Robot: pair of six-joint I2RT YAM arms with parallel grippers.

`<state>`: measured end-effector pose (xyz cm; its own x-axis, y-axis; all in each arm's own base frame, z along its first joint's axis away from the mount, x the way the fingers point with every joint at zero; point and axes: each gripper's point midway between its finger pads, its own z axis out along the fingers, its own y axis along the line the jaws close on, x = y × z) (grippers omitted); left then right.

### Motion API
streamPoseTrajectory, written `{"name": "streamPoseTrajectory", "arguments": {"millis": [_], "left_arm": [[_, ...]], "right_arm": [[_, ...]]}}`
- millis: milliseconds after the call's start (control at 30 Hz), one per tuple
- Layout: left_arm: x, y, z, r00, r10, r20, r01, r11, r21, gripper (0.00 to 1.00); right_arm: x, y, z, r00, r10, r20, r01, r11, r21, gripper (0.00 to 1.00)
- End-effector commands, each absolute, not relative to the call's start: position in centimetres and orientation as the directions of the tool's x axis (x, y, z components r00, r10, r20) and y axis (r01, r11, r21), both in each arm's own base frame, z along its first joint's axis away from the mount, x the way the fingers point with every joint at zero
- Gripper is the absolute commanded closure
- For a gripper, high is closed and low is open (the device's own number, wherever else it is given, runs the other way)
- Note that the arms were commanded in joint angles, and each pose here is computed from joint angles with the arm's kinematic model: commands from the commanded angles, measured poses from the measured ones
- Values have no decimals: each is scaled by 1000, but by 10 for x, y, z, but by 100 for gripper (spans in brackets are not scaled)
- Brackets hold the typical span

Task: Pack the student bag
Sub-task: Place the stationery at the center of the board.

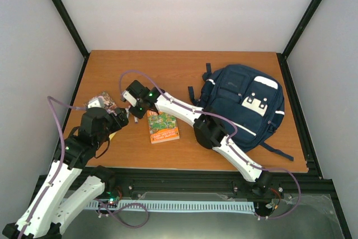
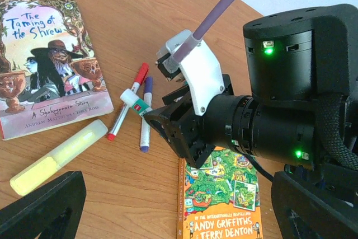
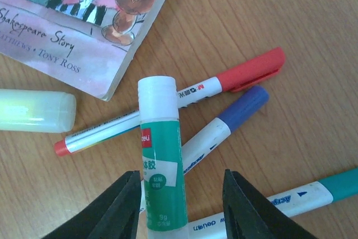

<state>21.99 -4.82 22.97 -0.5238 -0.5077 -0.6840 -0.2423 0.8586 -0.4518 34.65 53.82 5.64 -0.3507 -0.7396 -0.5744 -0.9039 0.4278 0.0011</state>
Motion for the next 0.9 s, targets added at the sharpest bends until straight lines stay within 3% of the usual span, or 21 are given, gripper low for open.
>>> {"name": "streamPoseTrajectory", "arguments": {"millis": [0, 300, 467, 733, 867], "left_arm": [[223, -51, 236, -508, -526, -682, -229, 846, -482, 7], [224, -53, 233, -510, -533, -675, -233, 841, -489, 7], [225, -53, 231, -511, -533, -674, -234, 841, -487, 7], [226, -56, 226, -517, -537, -667, -231, 838, -495, 7], [226, -57, 226, -521, -539, -662, -229, 836, -499, 7]], "right_arm": [[345, 538, 43, -373, -743, -555, -901, 432, 27, 58], [339, 535, 51, -400, -733, -550, -895, 441, 64, 76], [332, 531, 70, -435, -702, -563, -881, 462, 104, 79], [332, 512, 91, -590, -579, -563, -770, 613, 178, 85], [333, 509, 85, -654, -533, -538, -717, 664, 213, 80]]}}
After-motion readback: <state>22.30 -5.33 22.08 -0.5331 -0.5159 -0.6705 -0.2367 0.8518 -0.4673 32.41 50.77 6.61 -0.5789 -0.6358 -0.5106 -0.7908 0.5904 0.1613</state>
